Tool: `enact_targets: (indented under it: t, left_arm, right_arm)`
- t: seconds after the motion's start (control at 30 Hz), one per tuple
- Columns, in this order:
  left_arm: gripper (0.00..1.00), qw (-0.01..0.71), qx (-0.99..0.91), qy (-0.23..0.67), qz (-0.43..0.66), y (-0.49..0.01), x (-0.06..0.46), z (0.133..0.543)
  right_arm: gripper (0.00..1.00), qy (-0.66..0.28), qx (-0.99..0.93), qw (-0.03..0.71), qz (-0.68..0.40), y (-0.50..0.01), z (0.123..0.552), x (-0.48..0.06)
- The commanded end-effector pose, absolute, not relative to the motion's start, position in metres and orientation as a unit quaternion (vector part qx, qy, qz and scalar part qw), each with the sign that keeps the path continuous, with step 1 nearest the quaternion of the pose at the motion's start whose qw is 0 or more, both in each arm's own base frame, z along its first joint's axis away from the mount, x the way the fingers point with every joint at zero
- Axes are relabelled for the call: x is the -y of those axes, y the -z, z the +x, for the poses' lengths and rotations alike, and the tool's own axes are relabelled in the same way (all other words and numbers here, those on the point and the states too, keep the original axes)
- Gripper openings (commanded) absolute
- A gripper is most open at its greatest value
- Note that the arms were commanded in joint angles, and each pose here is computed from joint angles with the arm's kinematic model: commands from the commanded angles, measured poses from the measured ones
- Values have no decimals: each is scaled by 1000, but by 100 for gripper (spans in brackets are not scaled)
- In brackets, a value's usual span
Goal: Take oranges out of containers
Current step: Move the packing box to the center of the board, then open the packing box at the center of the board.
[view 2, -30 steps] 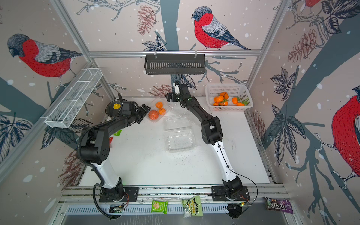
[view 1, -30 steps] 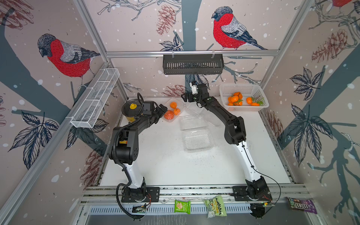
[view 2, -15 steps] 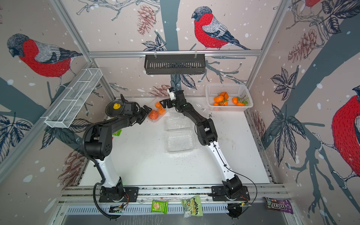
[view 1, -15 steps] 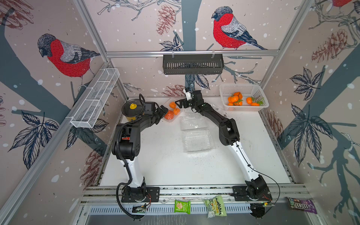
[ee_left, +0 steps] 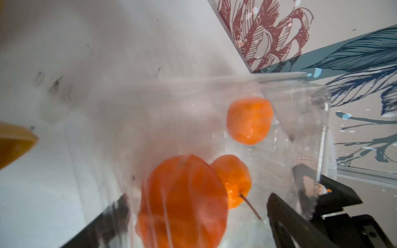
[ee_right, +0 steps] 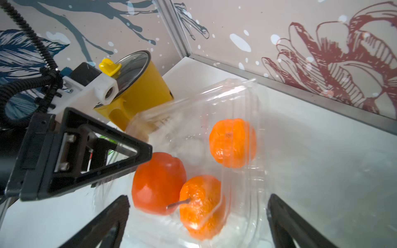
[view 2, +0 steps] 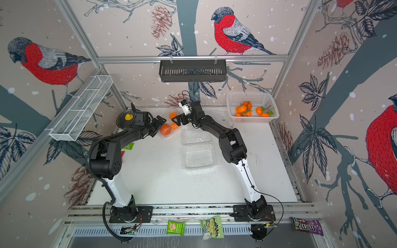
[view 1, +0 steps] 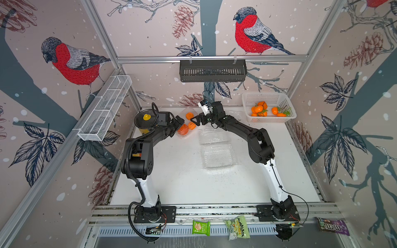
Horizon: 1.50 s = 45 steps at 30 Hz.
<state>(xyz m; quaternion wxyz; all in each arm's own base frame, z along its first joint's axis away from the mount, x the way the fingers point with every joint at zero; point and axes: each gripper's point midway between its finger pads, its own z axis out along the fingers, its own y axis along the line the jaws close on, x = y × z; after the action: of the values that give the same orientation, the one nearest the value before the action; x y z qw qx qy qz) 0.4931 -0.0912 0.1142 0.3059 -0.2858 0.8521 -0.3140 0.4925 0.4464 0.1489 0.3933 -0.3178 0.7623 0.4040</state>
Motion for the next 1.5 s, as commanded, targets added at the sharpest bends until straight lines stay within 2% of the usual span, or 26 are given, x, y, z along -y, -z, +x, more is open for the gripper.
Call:
enact_targets:
  t: [0.0,0.27,0.47,0.6,0.8,1.13,1.47]
  left_arm:
    - [97,318,-847,333,-265,-135,97,482]
    - [97,288,-859,314,-285,-121,79,406]
    - [97,311,-849,315,-288,-141,68,365]
    - [97,323,-845,325,-277,-150,70,364]
    - [97,303,-850,337,-269,-142,77,363]
    - [97,295,-850,336,-277,-129,77,360]
    - [97,296,-845,341,-286,-126,77,368]
  right_arm:
    - [100,-432,-745,374,-343,-155,452,-462]
    - [100,-425,-777,334,-322,-136,390,-459]
    - [100,-419,-810,286,-294,-136,383,-458]
    - [100,-411,-822,272,-285,-130,381,-462]
    - [100,-394,-847,237,-266,-109,378,-467]
    - [100,-475,-807,218,-276,-141,334,-495]
    - [100,-547,-771,200,-259,-160,309,-486]
